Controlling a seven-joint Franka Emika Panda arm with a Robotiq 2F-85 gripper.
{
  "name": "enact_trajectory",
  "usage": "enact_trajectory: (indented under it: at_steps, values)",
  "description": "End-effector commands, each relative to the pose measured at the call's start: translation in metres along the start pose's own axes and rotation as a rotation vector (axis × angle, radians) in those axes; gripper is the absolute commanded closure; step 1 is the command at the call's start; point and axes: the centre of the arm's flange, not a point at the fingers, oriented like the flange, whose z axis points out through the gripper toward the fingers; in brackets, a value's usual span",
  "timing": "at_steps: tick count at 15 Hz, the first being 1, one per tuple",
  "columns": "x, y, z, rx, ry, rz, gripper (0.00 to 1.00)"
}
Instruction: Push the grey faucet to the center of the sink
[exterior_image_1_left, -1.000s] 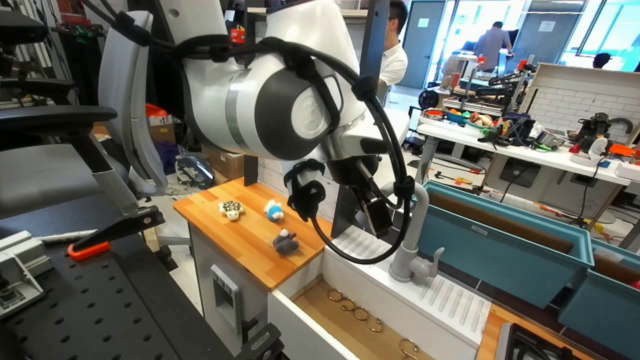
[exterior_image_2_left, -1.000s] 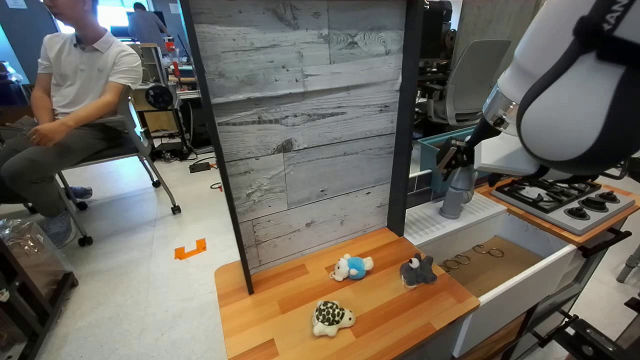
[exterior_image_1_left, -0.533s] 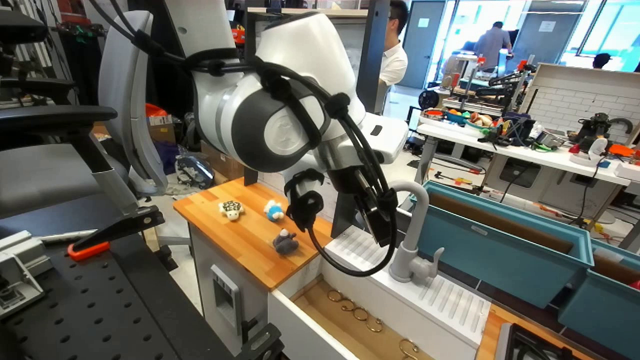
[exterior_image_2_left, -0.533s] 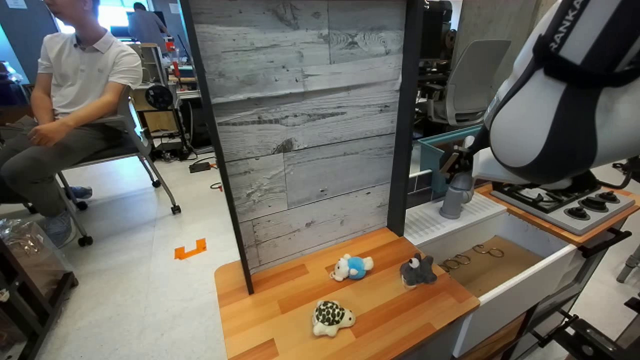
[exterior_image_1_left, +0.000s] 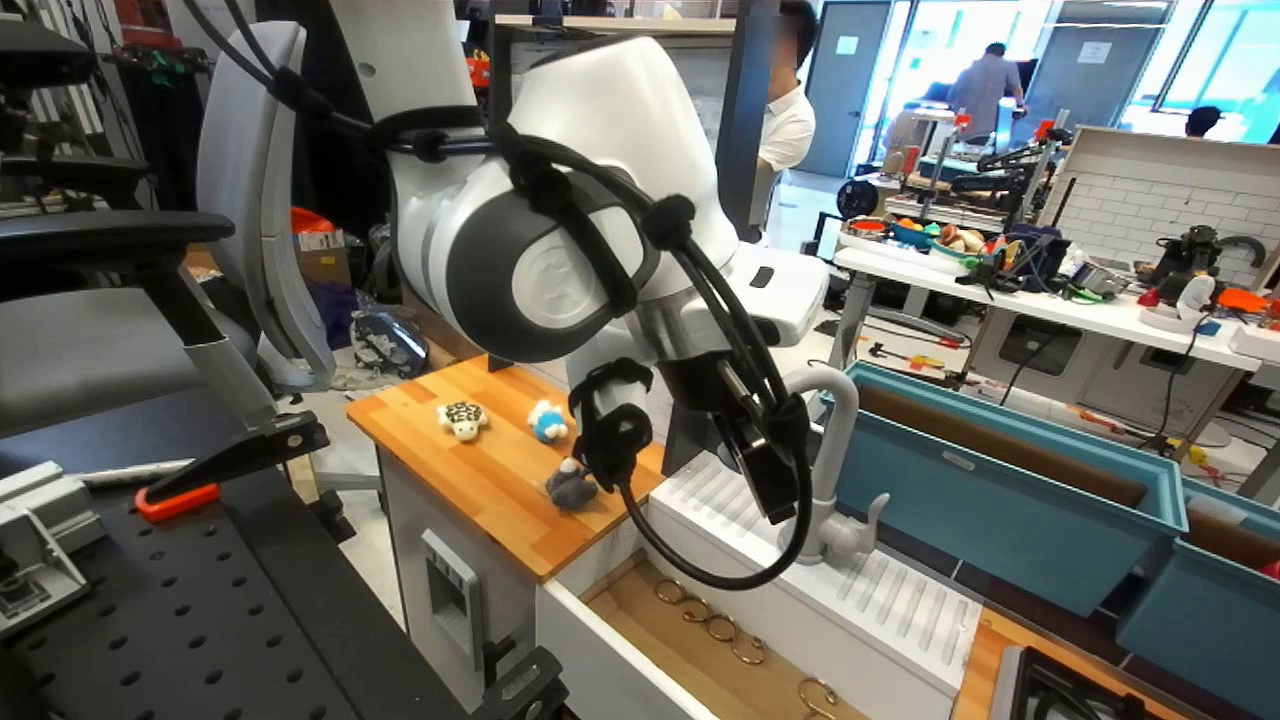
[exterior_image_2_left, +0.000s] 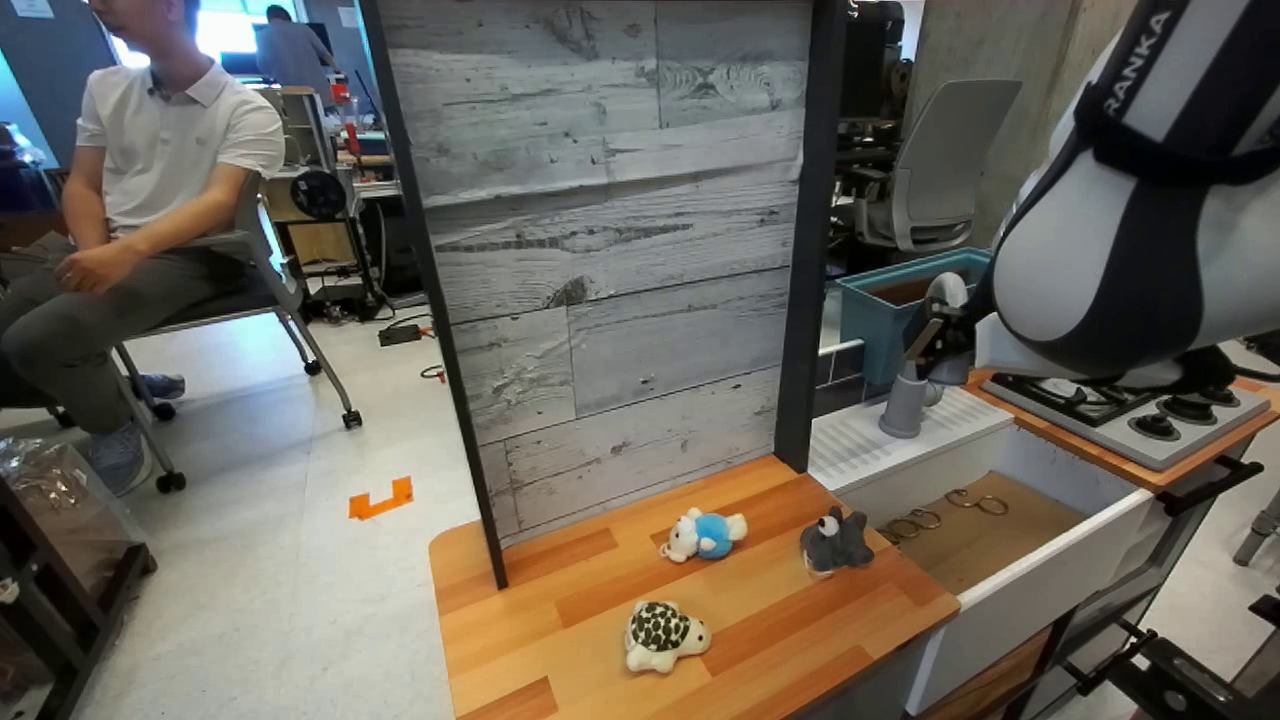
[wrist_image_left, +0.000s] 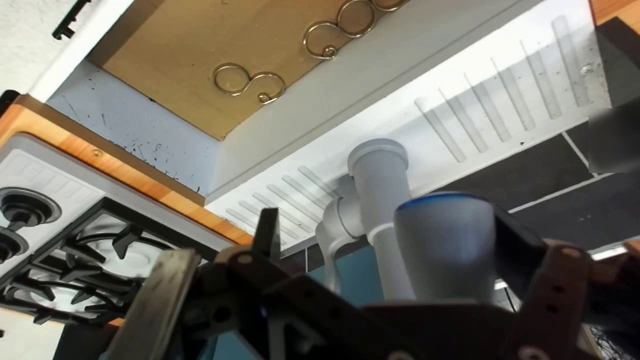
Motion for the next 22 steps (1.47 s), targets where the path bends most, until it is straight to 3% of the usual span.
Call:
enact_trajectory:
  at_steps: [1, 8, 16, 19, 22]
  values:
    - [0.004, 0.021, -0.019, -0.057, -0.039, -0.046, 0.0]
    - [0.034, 0.05, -0.029, -0.155, -0.076, -0.092, 0.0]
    - [0.032, 0.044, -0.043, -0.286, -0.167, -0.252, 0.0]
    - [0.027, 0.053, -0.051, -0.366, -0.283, -0.328, 0.0]
    - [0.013, 0.063, -0.061, -0.363, -0.42, -0.448, 0.0]
